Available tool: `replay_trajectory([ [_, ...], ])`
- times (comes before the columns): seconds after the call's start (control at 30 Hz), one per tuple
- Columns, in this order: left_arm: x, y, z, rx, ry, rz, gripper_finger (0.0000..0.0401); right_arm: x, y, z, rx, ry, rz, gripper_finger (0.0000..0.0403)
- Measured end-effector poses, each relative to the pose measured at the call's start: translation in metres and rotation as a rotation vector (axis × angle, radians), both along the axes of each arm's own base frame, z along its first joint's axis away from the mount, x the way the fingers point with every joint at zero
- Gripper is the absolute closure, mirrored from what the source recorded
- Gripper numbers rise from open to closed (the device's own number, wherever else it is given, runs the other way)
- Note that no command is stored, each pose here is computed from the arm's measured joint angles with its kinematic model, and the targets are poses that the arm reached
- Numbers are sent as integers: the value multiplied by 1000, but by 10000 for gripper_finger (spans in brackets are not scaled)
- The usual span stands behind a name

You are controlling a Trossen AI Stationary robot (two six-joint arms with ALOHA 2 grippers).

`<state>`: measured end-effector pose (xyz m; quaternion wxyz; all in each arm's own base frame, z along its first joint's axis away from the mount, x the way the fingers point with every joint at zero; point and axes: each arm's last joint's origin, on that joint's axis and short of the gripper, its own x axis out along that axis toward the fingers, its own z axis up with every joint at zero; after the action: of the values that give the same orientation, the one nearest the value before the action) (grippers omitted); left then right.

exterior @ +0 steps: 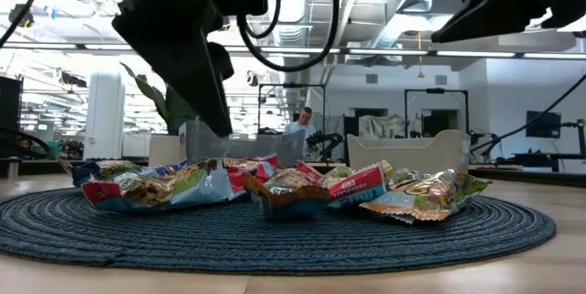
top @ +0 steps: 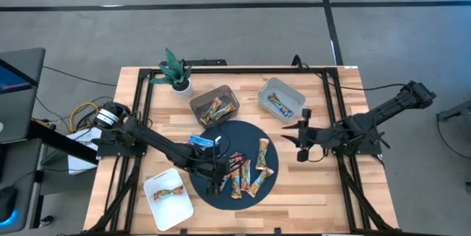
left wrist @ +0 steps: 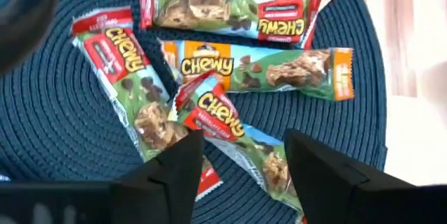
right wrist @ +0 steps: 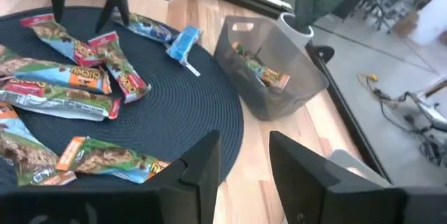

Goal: Pick and place Granola Bars by type
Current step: Put the red granola bar into the white bin

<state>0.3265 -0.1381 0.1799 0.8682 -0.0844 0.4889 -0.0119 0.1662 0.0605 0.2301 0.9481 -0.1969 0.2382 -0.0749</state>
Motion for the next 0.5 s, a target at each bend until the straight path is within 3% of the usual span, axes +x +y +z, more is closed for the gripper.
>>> replay_trajectory([
  [0.23, 1, -5, -7, -16, 7, 15, 166, 5, 2, -3, -50, 16, 22, 285],
  [0.5, 5, -6, -26, -22, 68, 32, 158, 7, 3, -3, -52, 9, 25, 285],
])
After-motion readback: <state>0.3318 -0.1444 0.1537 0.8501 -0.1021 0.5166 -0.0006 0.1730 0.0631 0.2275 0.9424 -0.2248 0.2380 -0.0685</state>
